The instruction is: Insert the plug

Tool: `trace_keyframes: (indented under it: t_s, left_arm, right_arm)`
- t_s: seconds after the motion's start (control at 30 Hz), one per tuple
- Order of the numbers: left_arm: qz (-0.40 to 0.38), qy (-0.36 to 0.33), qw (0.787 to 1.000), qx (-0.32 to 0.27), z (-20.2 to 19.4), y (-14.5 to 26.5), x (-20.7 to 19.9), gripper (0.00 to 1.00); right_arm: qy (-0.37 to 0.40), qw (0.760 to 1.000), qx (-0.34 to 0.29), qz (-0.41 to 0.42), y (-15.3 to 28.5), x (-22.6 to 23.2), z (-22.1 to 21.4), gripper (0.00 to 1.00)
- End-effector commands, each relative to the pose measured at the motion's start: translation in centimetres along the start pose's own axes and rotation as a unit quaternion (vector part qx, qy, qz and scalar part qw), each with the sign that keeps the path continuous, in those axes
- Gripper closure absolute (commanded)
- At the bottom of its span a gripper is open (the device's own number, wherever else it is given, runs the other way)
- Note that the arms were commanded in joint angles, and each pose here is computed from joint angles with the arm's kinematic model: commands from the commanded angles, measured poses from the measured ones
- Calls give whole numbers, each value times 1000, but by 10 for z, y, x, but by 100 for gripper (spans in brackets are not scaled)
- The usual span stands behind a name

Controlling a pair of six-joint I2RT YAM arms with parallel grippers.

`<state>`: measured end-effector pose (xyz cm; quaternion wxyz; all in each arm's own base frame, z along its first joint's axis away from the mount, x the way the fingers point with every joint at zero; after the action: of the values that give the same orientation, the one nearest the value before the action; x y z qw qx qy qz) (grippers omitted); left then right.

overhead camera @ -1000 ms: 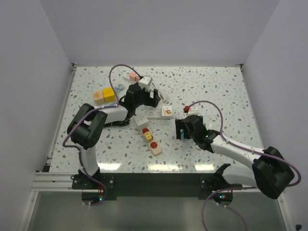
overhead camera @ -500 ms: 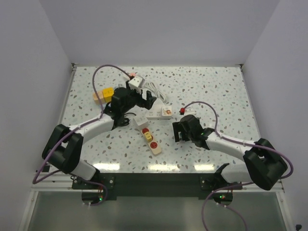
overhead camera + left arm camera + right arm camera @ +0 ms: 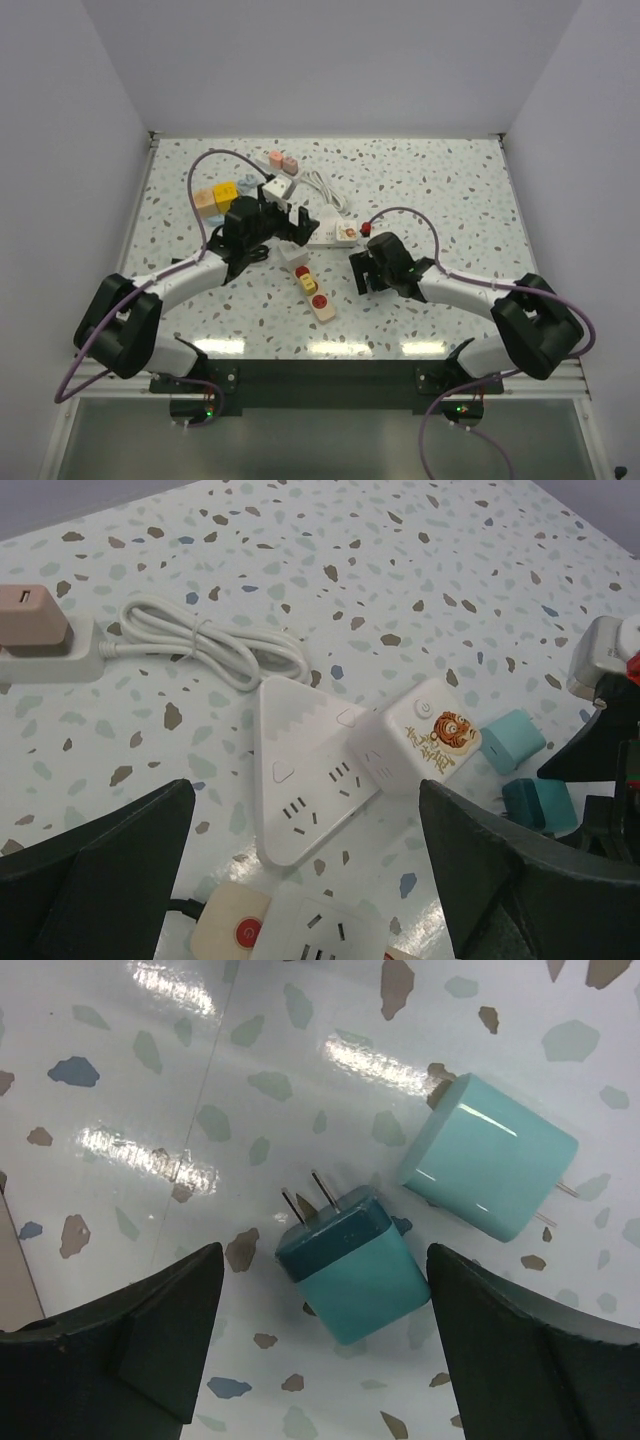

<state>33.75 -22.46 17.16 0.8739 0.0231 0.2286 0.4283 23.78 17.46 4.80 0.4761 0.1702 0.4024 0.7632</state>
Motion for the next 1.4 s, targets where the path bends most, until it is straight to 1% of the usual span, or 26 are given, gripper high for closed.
trace_keyframes:
  t_s: [0.0,0.03,0.13,0.3,0.43,0.53,0.57,0.6,0.7,0.73,0.8,0.83,0.93,0.97,1.03,1.1,1.27,1.37]
  left_arm:
    - [-22,-12,1000,-12,8,9,-7,0]
    - [-23,-11,1000,-9,5,10,-7,0]
    - [-24,-9,1000,-4,0,13,-7,0]
    - [-18,-9,1000,0,-4,16,-5,0]
    - [-21,-7,1000,3,-5,17,-6,0]
    - [-23,-3,1000,7,-6,18,-7,0]
    - [-24,-1,1000,8,-7,19,-7,0]
    - [-25,3,1000,8,-7,21,-8,0]
    - [-27,14,1000,7,-9,26,-10,0]
    - [-28,17,999,6,-10,29,-11,0]
    - [-30,33,999,5,-11,32,-13,0]
    - [-35,38,999,5,-13,34,-14,0]
    - [-69,62,996,11,-22,40,-25,0]
    - [-76,72,994,11,-22,42,-28,0]
    - [-85,85,992,22,-31,44,-30,0]
    - [-112,104,988,26,-35,47,-38,1]
    - [-176,137,974,50,-42,49,-57,3]
    - [-206,149,966,49,-42,49,-67,4]
  right_arm:
    - [25,998,-17,48,-1,12,15,15]
    - [28,997,-21,66,-1,18,17,16]
    - [35,996,-20,80,-2,22,16,17]
    - [29,996,-26,78,6,20,18,17]
    - [25,997,-16,70,7,17,14,18]
    - [22,998,0,66,2,17,10,28]
    - [22,998,3,64,0,17,10,33]
    - [21,998,6,64,-1,18,10,42]
    - [25,997,16,64,-5,19,9,53]
    - [28,997,20,68,-6,20,7,60]
    - [30,997,16,71,-6,20,10,68]
    - [32,996,7,78,-5,23,13,75]
    - [51,995,-26,84,4,21,28,85]
    - [54,993,-54,86,14,20,40,86]
    - [81,989,-84,90,24,19,53,89]
    - [100,984,-119,84,39,18,69,94]
    - [158,969,-167,92,56,24,88,94]
    - [207,956,-189,91,64,39,94,94]
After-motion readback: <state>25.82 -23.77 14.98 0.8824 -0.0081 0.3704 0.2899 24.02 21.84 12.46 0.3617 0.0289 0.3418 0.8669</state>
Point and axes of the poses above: each gripper's point midway between its finger pads, its own y axis back along the fingers, its own x axis along the line the jaws close on, z = x × y, the point moved 3 cm from there along y, back along the fingers, and after that the axes turned 14 degrees about y, right-handed, at the moved point
